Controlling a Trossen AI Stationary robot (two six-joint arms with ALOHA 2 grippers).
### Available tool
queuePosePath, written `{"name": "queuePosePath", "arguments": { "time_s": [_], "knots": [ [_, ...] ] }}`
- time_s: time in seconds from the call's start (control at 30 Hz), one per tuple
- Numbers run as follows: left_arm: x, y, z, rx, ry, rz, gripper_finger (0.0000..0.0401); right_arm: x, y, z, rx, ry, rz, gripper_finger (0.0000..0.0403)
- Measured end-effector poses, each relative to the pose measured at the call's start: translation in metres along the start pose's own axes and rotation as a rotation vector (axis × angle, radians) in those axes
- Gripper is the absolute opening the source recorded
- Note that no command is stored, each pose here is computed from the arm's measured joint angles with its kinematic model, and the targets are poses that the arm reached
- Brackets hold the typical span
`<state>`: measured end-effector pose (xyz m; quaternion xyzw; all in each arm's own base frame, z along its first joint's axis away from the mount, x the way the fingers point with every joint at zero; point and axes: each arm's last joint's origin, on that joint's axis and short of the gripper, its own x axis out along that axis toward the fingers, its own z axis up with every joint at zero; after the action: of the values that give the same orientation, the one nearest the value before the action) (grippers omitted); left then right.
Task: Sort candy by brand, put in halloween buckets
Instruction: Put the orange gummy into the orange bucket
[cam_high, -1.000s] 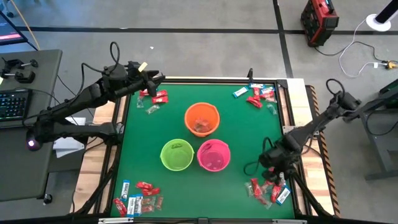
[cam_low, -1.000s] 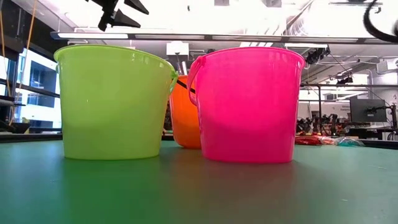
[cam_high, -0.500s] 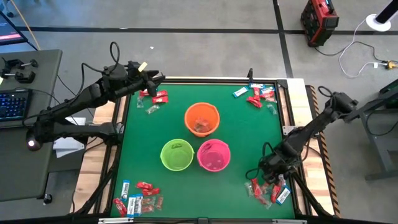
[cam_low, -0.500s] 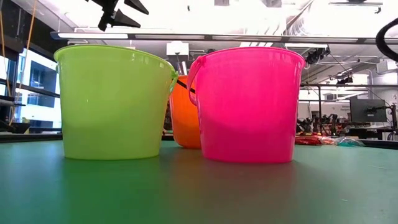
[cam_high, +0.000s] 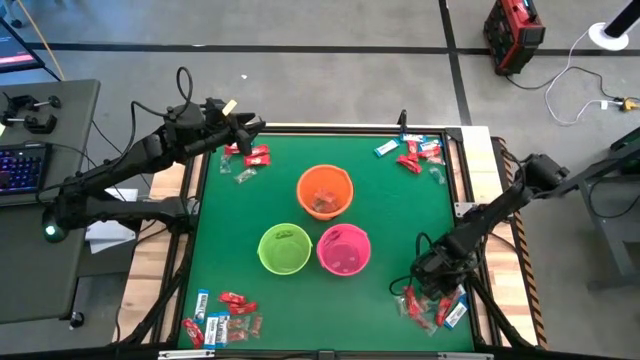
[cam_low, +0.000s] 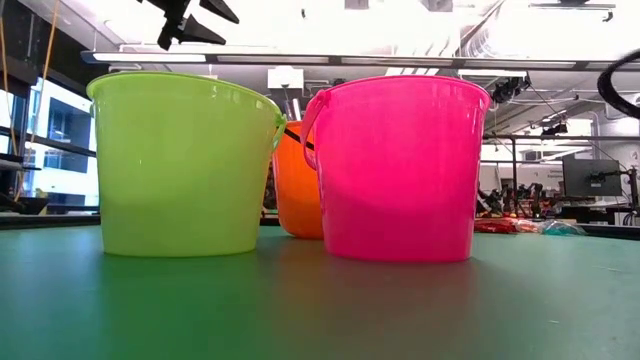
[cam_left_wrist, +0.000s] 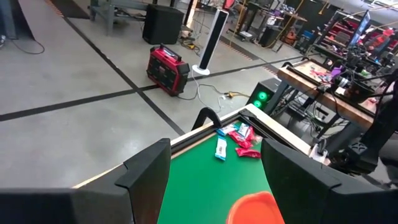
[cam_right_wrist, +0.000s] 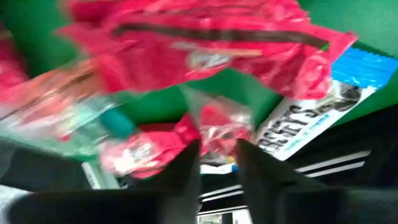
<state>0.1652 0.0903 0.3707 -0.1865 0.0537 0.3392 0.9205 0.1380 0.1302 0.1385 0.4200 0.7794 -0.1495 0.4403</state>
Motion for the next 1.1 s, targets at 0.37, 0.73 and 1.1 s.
{"name": "queuePosePath", "arguments": {
  "time_s": [0.37, 0.73, 1.1],
  "knots": [
    [0.000, 0.001, 0.000, 0.001, -0.008, 0.022, 0.0241, -0.028, 0.015, -0.017, -0.055, -0.133, 0.023, 0.0010],
    [0.000, 0.001, 0.000, 0.001, -0.007, 0.022, 0.0241, -0.009, 0.002, -0.009, -0.066, -0.154, 0.004, 0.0193],
    [0.000, 0.001, -0.001, 0.003, -0.001, 0.025, 0.0241, 0.001, -0.007, -0.001, 0.006, -0.189, 0.014, 0.0202]
  ]
}}
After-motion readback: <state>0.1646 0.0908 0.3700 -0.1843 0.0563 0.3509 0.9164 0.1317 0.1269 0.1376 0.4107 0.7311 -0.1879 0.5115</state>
